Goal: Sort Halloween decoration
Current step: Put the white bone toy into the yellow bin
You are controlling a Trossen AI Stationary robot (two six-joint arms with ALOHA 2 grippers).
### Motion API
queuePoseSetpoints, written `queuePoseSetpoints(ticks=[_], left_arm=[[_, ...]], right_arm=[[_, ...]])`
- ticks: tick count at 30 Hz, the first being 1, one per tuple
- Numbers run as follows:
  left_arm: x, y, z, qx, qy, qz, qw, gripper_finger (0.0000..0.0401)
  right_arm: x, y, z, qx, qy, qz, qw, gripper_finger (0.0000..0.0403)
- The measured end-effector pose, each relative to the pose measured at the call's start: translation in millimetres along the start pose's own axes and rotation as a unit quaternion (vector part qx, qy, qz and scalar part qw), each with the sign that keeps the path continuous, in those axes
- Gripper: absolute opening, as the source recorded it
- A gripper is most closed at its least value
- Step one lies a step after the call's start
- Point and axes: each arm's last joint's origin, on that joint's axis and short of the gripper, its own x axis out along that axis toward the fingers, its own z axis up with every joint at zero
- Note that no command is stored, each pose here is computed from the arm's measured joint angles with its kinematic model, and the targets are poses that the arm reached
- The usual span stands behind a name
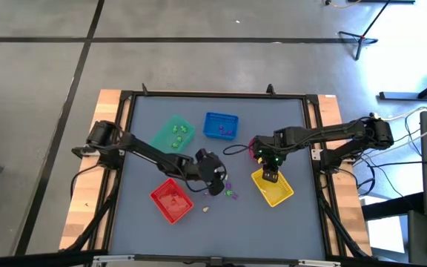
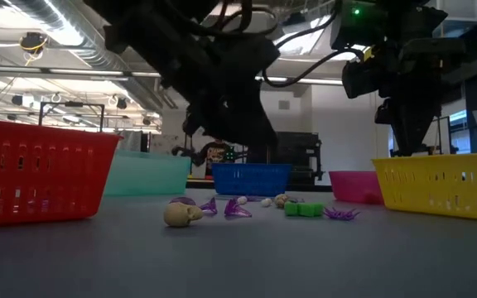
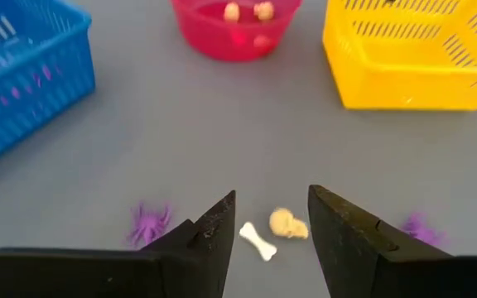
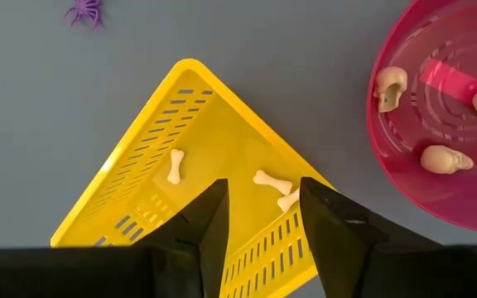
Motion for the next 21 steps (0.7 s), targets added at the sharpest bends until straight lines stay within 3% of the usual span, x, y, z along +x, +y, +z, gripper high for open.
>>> queuePoseSetpoints(ticks=[21], left_arm=[[24,8,-36,0.034,0.073,0.051,0.995,0.0136]], right_arm=[[0,0,2,-0.003,-0.012,0.002,1.0,0.0147]])
